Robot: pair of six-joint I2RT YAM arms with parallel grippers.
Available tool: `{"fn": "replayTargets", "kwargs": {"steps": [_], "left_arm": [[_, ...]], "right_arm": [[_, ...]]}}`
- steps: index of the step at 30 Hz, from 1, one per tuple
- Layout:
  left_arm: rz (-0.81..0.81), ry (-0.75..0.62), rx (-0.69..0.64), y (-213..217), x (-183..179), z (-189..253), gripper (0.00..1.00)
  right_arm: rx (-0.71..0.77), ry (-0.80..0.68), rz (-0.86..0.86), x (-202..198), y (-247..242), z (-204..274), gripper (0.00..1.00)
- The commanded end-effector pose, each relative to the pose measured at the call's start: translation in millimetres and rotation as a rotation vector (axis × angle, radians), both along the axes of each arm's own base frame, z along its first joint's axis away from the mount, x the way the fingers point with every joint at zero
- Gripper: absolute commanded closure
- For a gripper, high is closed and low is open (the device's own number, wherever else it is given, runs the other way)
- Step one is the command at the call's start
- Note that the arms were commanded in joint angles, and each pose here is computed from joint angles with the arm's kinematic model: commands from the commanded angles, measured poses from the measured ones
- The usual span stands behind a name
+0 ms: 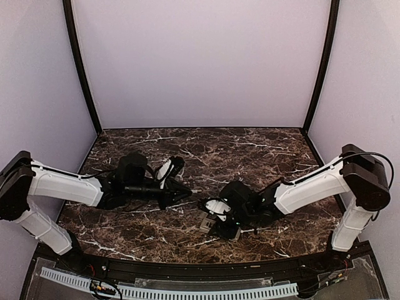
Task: Load the batteries into the remote control
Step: Move the remote control without batteries to the center of the board.
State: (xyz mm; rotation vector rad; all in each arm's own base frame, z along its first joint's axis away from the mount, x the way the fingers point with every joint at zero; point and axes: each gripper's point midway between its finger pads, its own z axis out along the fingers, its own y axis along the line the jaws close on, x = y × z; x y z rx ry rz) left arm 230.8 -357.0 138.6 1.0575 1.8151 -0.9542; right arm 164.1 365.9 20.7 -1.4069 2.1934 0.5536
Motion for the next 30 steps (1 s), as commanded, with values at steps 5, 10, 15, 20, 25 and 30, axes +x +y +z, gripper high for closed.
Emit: {"fn": "replayTargets", "kwargs": {"steps": [5, 10, 15, 20, 25, 30], "left_arm": [[0.12, 0.034, 0.0, 42, -15, 10, 1.0], [0.178, 0.027, -0.039, 61, -22, 22, 1.0], [0.248, 0.011, -0.014, 74, -17, 22, 1.0], [0.261, 0.019, -0.015, 77, -18, 23, 1.0], [0.254, 0.037, -0.002, 78, -21, 18, 1.0], [0.224, 0.055, -0.021, 72, -25, 15, 1.0]], "right_arm": [[-0.038, 0.034, 0.208, -36, 13, -13, 0.47], [0.01, -0.028, 0.432, -45, 37, -10, 0.47], [-0.042, -0.058, 0.625, -40, 42, -21, 0.48], [-0.014, -0.002, 0.707, -40, 43, -19, 0.46], [0.018, -0.002, 0.737, -43, 46, -5, 0.33], [0.081, -0.071, 0.694, -35, 54, 29, 0.19]]}}
